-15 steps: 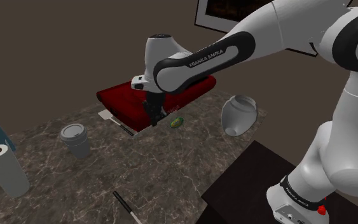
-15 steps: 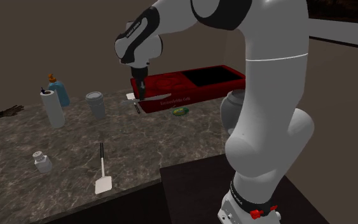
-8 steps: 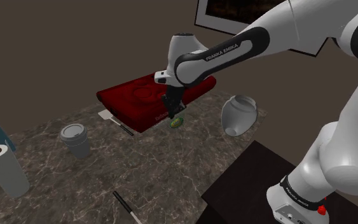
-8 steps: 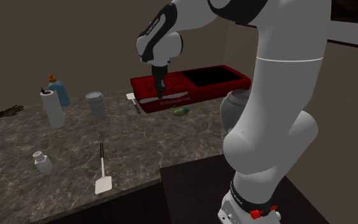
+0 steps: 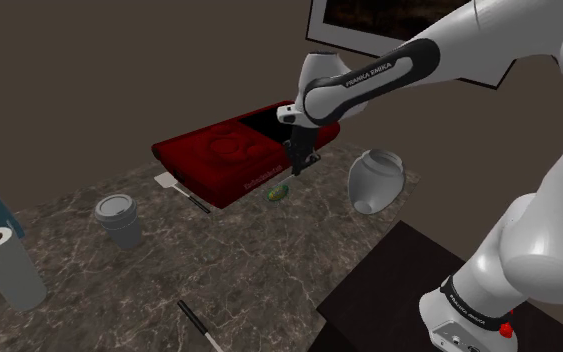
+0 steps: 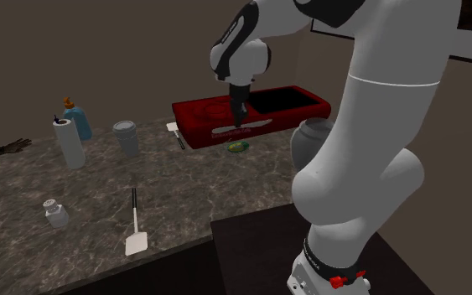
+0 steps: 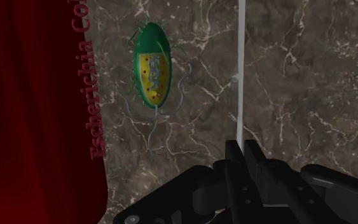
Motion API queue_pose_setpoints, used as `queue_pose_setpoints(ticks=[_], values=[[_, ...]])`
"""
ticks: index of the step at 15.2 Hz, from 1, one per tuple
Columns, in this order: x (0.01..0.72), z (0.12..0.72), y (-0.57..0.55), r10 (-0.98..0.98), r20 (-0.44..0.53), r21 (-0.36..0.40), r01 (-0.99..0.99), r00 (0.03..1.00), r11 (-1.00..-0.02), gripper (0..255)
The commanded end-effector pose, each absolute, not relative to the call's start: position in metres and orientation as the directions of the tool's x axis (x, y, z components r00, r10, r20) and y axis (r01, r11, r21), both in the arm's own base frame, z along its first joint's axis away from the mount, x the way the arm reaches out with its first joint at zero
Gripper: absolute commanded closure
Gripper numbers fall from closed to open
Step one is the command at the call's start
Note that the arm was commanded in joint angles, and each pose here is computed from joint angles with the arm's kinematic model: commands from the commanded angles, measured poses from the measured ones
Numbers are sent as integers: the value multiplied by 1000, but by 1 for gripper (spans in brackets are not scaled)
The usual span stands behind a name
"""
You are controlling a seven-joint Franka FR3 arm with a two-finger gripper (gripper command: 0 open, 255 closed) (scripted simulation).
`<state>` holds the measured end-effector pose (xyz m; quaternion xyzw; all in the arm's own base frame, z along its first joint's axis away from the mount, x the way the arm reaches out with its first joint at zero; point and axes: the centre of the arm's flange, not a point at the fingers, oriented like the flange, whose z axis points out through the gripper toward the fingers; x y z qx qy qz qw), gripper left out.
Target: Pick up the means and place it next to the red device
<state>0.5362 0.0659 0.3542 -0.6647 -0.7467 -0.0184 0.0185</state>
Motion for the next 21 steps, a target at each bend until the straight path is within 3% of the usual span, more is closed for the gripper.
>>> queue_pose_setpoints(ticks=[1, 8, 21], values=[[533, 354, 40, 992, 52, 3, 993, -117, 117, 255], [524, 354, -52, 992, 52, 3, 993, -117, 117, 255], [524, 290, -53, 992, 52, 3, 993, -117, 117, 255]])
